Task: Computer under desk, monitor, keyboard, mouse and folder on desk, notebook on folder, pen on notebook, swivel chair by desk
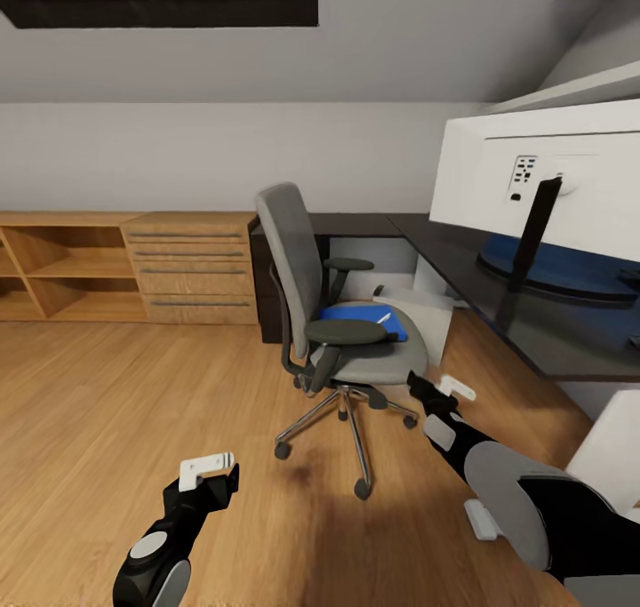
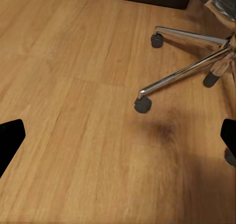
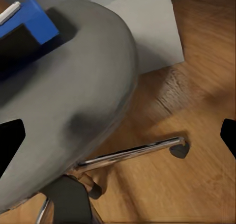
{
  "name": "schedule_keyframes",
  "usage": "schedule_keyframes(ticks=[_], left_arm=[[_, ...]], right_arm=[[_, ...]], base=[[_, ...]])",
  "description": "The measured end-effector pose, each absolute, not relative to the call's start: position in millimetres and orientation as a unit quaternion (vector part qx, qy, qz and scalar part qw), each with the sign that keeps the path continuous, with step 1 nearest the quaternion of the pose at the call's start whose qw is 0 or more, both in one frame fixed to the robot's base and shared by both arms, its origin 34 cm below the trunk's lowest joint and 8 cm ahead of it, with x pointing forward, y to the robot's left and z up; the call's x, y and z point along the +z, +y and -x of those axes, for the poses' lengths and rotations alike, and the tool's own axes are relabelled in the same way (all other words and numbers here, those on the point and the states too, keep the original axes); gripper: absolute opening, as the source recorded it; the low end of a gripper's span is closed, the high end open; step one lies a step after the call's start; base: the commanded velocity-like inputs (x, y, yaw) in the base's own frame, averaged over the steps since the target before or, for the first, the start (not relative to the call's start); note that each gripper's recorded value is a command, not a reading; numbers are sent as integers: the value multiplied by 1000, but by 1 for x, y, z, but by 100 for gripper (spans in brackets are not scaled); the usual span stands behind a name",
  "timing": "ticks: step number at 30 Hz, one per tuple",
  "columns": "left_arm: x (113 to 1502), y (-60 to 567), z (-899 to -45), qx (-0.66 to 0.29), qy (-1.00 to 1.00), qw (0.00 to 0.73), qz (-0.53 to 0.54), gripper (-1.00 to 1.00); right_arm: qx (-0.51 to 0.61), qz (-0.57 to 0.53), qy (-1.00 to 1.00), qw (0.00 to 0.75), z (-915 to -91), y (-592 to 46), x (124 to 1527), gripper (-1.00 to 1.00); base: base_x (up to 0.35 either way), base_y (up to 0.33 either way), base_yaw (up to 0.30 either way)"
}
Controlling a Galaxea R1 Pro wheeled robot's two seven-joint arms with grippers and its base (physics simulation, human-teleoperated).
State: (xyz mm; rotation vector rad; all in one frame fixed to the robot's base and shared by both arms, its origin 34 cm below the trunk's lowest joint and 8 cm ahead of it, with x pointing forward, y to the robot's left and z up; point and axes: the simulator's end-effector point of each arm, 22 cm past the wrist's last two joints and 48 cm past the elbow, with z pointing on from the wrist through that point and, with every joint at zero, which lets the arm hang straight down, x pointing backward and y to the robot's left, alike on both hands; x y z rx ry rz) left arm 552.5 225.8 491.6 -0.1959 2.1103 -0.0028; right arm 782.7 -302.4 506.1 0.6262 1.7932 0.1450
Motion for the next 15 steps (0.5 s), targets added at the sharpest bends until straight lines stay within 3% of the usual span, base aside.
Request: schedule_keyframes(ticks=[15], left_arm=[[474,226,-551,1,877,474,80,100]], right_arm=[[57,-274,773,570,-783,-307,484,100]], base=[[0,0,0]])
